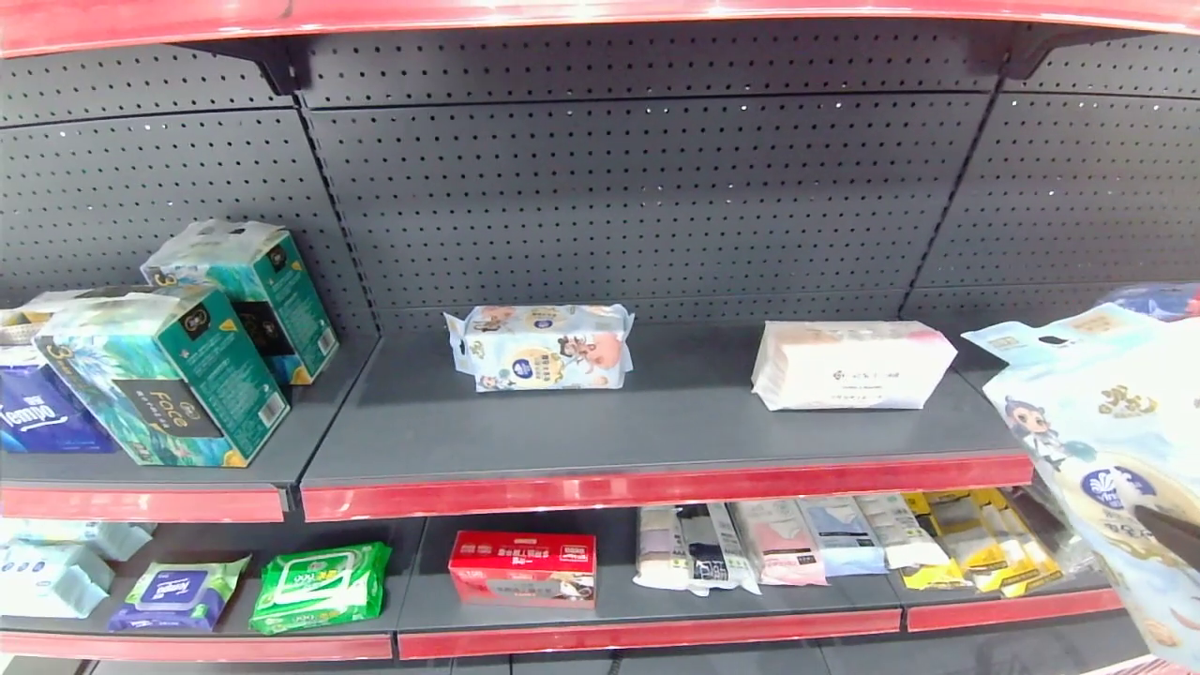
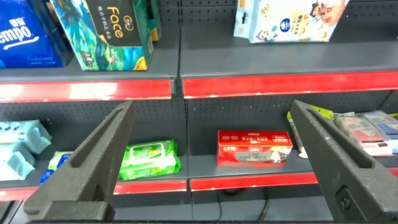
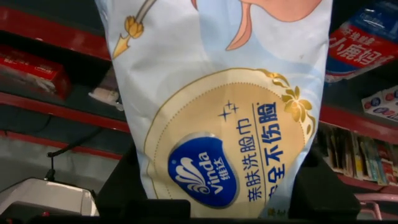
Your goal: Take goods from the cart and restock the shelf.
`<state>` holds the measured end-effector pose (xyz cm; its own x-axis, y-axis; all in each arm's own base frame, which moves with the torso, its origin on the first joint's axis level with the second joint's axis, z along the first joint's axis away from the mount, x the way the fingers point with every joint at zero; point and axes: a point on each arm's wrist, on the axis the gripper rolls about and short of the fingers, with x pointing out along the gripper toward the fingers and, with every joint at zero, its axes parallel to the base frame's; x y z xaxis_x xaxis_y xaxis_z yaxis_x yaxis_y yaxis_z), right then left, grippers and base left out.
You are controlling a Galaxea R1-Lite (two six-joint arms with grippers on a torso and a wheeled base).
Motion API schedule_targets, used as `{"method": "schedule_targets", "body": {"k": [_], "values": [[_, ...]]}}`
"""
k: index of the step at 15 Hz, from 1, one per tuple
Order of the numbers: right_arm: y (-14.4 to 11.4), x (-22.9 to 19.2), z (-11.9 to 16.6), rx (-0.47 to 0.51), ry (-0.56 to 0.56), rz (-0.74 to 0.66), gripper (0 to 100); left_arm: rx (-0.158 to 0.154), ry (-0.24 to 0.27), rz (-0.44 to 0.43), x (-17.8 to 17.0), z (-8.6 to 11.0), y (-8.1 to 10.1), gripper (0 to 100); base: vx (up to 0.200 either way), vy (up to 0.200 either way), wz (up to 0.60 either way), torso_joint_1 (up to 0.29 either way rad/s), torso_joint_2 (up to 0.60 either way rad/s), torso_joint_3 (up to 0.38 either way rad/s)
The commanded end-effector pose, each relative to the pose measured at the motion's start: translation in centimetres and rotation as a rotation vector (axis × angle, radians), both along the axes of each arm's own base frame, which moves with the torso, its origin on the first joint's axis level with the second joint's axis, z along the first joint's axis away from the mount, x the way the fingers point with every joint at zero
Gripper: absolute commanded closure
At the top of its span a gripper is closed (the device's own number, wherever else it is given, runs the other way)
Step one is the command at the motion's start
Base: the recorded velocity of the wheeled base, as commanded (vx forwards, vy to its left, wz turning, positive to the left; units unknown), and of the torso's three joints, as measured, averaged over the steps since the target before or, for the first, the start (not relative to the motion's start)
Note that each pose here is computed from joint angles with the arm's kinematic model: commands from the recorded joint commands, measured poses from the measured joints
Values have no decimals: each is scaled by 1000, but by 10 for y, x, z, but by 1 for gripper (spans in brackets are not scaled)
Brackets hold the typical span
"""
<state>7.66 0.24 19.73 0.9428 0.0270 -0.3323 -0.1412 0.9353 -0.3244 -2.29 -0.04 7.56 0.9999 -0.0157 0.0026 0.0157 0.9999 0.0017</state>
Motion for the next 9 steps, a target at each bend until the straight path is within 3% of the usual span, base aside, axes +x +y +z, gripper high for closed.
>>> {"method": "schedule_targets", "body": {"k": [1,4,9], "values": [[0,-2,0,28,-13,-1,100,0,1,0,0,0,0,0,0,0,0,0,0,0],[7,-11,-6,186,-73,104,100,0,1,0,0,0,0,0,0,0,0,0,0,0],[6,-19,-5,273,-113,117,100,-2,1,-1,0,0,0,0,0,0,0,0,0,0]]}}
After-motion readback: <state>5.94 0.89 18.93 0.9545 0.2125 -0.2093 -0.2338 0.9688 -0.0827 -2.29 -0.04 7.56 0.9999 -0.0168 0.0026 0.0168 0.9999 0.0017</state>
